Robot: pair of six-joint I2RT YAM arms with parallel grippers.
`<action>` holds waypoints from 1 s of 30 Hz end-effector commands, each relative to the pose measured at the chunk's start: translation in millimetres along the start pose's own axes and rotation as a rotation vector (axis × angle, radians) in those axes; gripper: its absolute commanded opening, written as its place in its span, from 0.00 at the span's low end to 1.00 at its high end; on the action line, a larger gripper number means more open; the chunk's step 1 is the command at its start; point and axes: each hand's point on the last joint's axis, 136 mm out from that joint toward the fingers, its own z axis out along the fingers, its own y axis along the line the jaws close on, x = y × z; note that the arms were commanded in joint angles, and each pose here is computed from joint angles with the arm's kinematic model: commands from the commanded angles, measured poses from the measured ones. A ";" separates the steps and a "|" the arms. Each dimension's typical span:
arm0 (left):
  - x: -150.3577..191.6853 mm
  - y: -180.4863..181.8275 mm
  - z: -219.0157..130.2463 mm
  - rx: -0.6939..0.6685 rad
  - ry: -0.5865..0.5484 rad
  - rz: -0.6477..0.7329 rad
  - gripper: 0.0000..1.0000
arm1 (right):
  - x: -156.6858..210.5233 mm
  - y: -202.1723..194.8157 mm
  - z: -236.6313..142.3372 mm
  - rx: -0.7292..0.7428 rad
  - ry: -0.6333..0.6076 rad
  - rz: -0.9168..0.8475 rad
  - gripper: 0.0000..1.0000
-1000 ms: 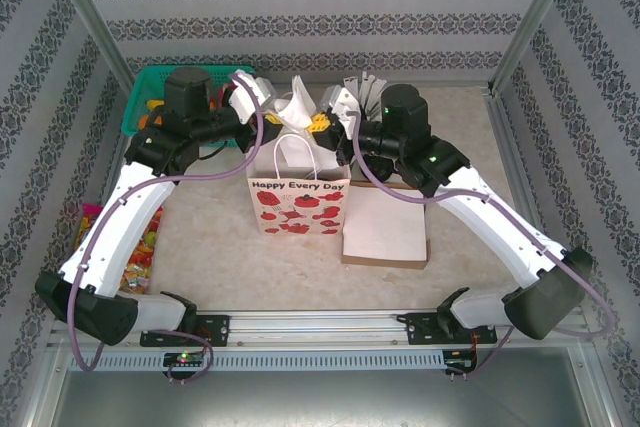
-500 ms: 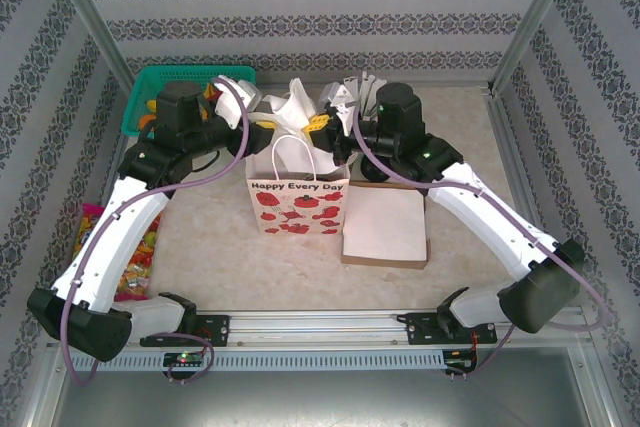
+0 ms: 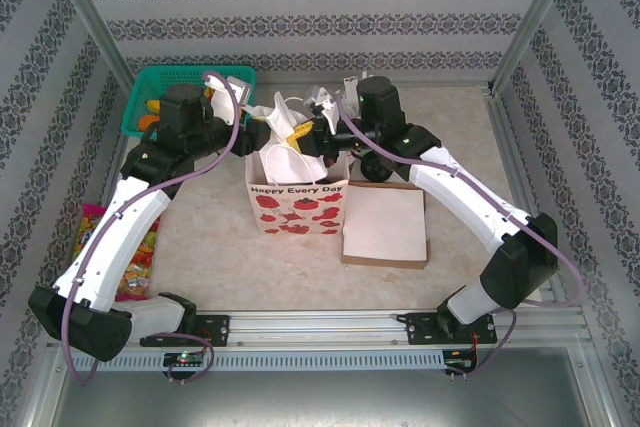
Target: Pack the takeout coffee
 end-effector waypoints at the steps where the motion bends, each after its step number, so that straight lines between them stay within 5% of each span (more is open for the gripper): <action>1: 3.2 1.9 -7.1 -0.010 -0.004 -0.048 0.68 | -2.6 18.5 2.2 -0.109 0.007 -0.010 0.00; 30: 24.2 21.5 -34.9 -0.167 0.051 -0.049 0.72 | 4.3 16.3 37.8 -0.081 0.007 0.013 0.00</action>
